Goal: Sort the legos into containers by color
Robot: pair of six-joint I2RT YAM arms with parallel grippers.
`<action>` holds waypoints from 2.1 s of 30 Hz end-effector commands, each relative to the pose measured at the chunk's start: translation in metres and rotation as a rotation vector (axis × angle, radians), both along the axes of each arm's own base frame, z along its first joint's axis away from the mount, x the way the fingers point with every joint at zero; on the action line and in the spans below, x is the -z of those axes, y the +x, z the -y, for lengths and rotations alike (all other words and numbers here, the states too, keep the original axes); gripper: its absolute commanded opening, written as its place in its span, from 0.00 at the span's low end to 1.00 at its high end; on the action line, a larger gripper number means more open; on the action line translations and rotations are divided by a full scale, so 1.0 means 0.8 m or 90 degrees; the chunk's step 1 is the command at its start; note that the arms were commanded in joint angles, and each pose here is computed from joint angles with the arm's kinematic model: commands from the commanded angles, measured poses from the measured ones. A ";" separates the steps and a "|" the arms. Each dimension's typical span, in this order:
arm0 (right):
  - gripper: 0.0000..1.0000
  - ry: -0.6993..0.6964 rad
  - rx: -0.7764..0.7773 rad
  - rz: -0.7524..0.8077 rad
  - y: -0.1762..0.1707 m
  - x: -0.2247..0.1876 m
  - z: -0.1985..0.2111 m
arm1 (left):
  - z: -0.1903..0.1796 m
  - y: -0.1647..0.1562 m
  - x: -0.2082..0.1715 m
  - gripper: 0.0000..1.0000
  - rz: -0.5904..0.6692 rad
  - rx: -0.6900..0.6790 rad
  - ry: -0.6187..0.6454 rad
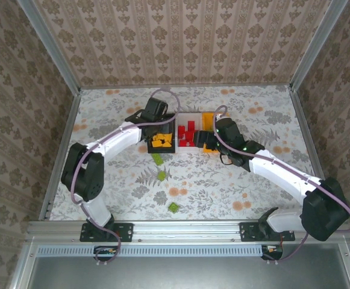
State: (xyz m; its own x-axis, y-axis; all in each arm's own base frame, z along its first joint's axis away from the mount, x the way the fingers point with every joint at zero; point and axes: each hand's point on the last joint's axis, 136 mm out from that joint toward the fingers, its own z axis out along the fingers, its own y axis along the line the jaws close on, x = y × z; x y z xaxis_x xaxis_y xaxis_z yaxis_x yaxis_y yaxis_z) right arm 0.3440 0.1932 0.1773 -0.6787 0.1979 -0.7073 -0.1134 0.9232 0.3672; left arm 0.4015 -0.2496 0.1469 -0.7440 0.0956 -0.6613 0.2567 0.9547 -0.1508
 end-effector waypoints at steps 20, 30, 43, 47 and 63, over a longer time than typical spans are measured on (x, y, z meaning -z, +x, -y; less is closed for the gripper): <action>0.92 0.008 0.009 -0.018 -0.005 0.016 0.006 | -0.021 -0.232 0.124 0.74 -0.199 0.148 0.074; 0.92 0.010 0.016 -0.008 -0.008 0.005 0.013 | -0.019 -0.228 0.160 0.50 -0.219 0.146 0.117; 0.92 -0.002 0.073 0.001 -0.017 0.001 0.046 | 0.038 -0.209 0.072 0.18 -0.132 0.191 0.034; 0.92 -0.017 0.129 -0.004 -0.027 0.010 0.077 | 0.100 -0.169 0.012 0.19 -0.060 0.230 -0.031; 0.93 -0.033 0.211 0.003 -0.069 0.013 0.142 | 0.270 -0.027 -0.016 0.25 0.011 0.296 -0.158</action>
